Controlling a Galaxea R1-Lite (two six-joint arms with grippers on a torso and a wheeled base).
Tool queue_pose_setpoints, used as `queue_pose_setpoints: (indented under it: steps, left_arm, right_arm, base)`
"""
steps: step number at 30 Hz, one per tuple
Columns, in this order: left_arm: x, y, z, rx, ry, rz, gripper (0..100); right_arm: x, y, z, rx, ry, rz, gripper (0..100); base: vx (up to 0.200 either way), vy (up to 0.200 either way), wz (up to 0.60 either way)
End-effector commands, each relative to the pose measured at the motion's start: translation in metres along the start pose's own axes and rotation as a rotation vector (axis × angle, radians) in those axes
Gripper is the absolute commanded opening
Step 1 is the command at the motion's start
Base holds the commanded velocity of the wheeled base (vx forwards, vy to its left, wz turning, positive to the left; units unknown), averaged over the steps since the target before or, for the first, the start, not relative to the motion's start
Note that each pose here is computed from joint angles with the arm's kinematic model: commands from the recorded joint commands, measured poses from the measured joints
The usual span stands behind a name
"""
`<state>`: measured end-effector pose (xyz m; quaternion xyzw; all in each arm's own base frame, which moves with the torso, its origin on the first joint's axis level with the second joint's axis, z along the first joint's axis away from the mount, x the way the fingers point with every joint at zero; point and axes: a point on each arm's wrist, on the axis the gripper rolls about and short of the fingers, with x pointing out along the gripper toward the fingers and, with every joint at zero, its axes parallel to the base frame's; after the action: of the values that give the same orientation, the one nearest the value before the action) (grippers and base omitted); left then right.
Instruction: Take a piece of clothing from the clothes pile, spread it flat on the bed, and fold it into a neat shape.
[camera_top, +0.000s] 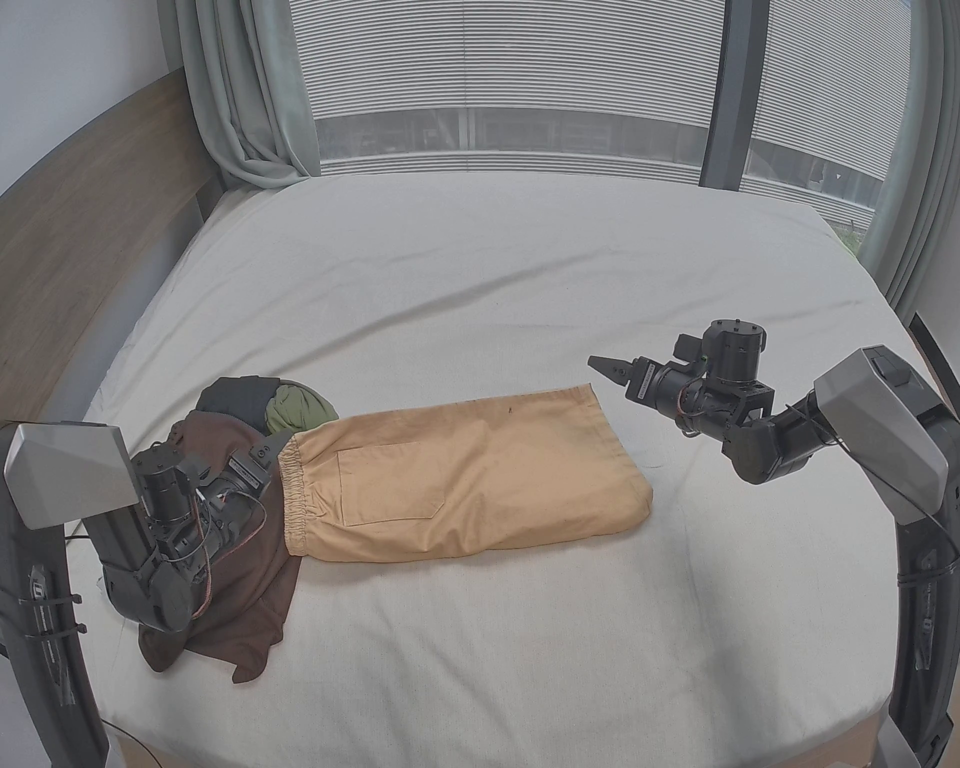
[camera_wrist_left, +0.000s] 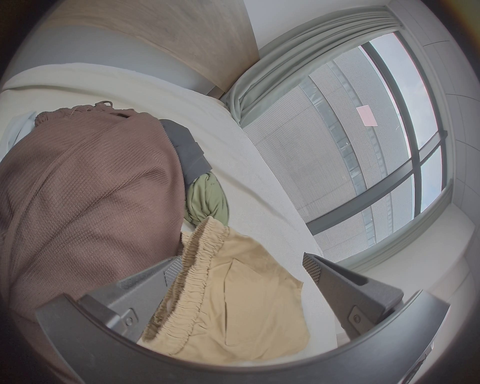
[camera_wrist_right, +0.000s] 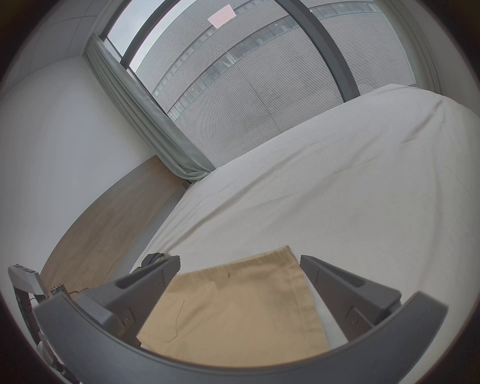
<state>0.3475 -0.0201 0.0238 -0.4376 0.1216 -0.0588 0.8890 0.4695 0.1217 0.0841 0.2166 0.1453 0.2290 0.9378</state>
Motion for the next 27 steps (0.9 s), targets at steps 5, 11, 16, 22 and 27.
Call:
queue_pose_setpoints:
  steps: [5,11,16,22,27]
  left_arm:
    - [-0.059,-0.071,0.028,0.043,0.01,-0.235,100]
    - [-0.072,-0.085,0.025,0.134,0.095,-0.345,100]
    - [-0.075,-0.079,0.026,0.279,0.116,-0.37,100]
    - [-0.082,-0.06,0.038,0.483,0.054,-0.307,100]
    - [-0.082,-0.057,0.039,0.577,0.034,-0.294,100]
  right_arm:
    - [-0.077,0.037,0.003,0.066,0.044,0.043,100]
    - [-0.091,0.032,-0.013,0.059,-0.003,0.075,100]
    - [-0.103,0.024,-0.032,0.089,0.009,0.068,100]
    - [-0.101,0.011,-0.046,0.098,0.032,0.066,100]
    - [-0.097,-0.004,-0.054,0.119,0.064,0.023,100]
  base:
    - [0.0,0.0,0.0]
    - [0.0,0.0,0.0]
    - [0.0,0.0,0.0]
    - [0.0,0.0,0.0]
    - [0.0,0.0,0.0]
